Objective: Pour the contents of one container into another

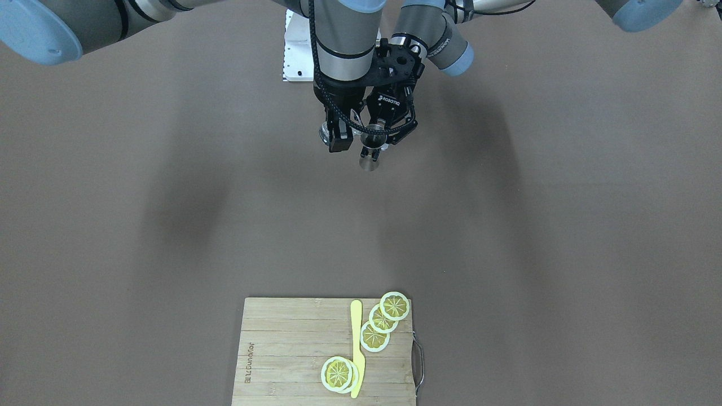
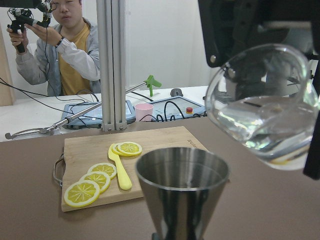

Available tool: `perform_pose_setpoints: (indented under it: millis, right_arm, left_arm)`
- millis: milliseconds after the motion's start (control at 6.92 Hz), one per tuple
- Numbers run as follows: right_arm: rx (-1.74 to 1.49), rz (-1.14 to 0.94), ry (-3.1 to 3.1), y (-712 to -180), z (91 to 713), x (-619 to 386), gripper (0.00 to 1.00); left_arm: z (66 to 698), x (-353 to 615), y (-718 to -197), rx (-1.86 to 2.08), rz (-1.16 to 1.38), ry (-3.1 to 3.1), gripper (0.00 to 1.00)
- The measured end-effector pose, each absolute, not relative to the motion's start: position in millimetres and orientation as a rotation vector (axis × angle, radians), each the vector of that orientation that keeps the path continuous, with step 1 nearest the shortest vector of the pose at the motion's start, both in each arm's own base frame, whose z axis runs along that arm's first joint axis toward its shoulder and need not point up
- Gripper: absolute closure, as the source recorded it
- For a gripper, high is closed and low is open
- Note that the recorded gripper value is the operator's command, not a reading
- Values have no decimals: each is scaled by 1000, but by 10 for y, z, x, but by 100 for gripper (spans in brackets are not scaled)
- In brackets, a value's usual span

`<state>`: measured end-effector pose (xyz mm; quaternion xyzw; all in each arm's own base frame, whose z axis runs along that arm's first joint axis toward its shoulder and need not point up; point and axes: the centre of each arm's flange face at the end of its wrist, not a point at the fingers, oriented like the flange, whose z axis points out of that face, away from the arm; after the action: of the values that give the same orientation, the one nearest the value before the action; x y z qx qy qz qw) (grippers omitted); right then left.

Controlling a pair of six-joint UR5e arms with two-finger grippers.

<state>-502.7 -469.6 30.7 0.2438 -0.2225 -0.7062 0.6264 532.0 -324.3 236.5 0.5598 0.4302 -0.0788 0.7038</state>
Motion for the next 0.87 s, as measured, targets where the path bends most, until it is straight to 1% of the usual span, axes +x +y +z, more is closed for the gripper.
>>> perform_pose_setpoints:
  millis: [867]
  right_arm:
    - [520, -1667, -452, -4685, 174, -5055, 100]
  left_arm:
    - [2366, 5343, -3195, 1242, -170, 961, 100]
